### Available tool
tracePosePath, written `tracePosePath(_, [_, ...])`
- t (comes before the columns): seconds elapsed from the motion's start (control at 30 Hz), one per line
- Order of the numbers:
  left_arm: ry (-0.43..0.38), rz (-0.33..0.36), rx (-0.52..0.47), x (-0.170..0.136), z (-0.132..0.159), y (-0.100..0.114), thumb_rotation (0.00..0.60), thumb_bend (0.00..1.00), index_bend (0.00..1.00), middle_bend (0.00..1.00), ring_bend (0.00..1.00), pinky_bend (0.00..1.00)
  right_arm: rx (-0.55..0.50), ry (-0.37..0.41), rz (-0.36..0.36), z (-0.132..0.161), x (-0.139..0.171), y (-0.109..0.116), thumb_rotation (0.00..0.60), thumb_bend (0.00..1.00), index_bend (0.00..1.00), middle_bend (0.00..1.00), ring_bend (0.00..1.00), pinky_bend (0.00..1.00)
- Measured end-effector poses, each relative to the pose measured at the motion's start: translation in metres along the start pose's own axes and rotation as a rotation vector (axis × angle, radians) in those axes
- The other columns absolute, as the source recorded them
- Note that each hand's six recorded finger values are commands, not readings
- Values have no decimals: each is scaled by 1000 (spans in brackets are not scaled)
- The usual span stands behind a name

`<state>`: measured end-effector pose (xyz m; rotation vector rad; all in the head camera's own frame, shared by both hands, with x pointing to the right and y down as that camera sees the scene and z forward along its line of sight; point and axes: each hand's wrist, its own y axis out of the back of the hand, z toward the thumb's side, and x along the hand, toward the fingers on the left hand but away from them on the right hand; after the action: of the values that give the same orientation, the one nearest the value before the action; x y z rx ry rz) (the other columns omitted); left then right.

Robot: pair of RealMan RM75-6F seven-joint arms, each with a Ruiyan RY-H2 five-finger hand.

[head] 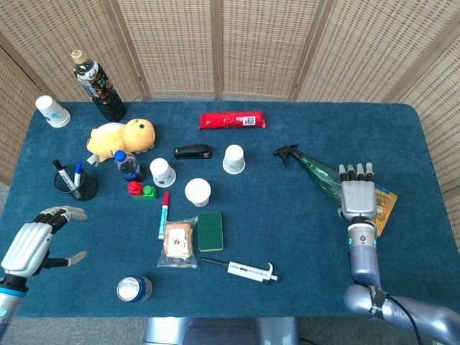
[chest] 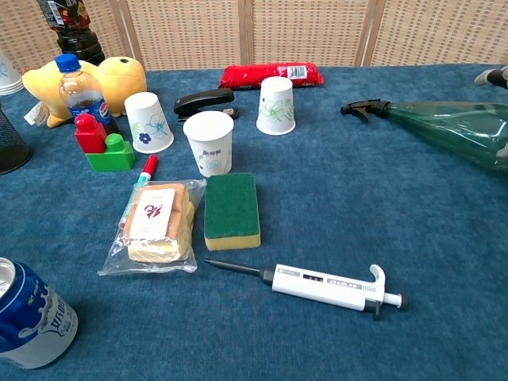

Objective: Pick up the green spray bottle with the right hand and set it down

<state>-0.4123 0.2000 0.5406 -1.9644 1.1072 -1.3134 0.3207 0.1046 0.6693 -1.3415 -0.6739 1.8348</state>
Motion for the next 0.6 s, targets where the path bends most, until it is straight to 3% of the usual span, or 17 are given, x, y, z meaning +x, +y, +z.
tracePosePath(0.33, [-5,8,-14,-4,-2,1,600,183,315,297,244,201,-265,135,136,32,19,33,587,218,0,0,0,0])
tracePosePath(0.6, [2,12,-17,-8,-7,2,600,184,315,298,244,202,-264,127,143,61,-5,55,590,234,0,0,0,0])
